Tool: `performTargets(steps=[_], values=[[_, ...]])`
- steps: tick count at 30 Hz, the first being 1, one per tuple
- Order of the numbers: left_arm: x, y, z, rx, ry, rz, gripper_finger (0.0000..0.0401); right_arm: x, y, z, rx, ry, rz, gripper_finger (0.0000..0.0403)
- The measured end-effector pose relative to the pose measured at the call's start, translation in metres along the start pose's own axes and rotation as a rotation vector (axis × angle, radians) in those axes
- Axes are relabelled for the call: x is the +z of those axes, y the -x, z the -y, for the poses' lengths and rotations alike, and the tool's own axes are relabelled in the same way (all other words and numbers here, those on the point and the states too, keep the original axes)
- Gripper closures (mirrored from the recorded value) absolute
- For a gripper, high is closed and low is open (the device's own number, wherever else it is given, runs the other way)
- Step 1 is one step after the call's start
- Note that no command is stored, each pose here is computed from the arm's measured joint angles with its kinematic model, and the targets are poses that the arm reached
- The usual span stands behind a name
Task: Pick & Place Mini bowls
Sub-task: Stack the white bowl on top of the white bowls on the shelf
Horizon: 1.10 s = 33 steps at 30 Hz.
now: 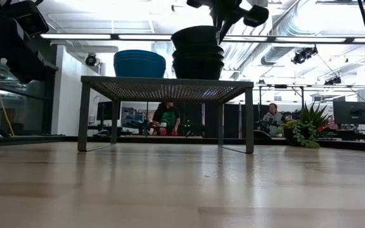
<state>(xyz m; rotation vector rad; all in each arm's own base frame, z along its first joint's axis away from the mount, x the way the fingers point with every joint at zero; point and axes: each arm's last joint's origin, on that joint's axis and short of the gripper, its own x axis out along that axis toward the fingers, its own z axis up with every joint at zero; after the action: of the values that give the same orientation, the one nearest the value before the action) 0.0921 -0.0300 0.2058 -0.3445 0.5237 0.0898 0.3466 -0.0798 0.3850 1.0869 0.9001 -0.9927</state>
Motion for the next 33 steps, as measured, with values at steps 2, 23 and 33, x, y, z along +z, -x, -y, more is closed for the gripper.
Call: performTargets(steps=[2, 23, 33], values=[[0.000, 0.000, 0.000, 0.000, 0.000, 0.000, 0.0211, 0.000, 0.000, 0.000, -0.002, -0.025, 0.006, 0.0403], [0.000, 0.000, 0.000, 0.000, 0.000, 0.000, 0.0211, -0.021, 0.003, -0.006, -0.028, -0.168, 0.074, 0.0403], [0.000, 0.000, 0.000, 0.000, 0.000, 0.000, 0.0211, -0.022, 0.003, -0.006, -0.027, -0.194, 0.086, 0.0403]])
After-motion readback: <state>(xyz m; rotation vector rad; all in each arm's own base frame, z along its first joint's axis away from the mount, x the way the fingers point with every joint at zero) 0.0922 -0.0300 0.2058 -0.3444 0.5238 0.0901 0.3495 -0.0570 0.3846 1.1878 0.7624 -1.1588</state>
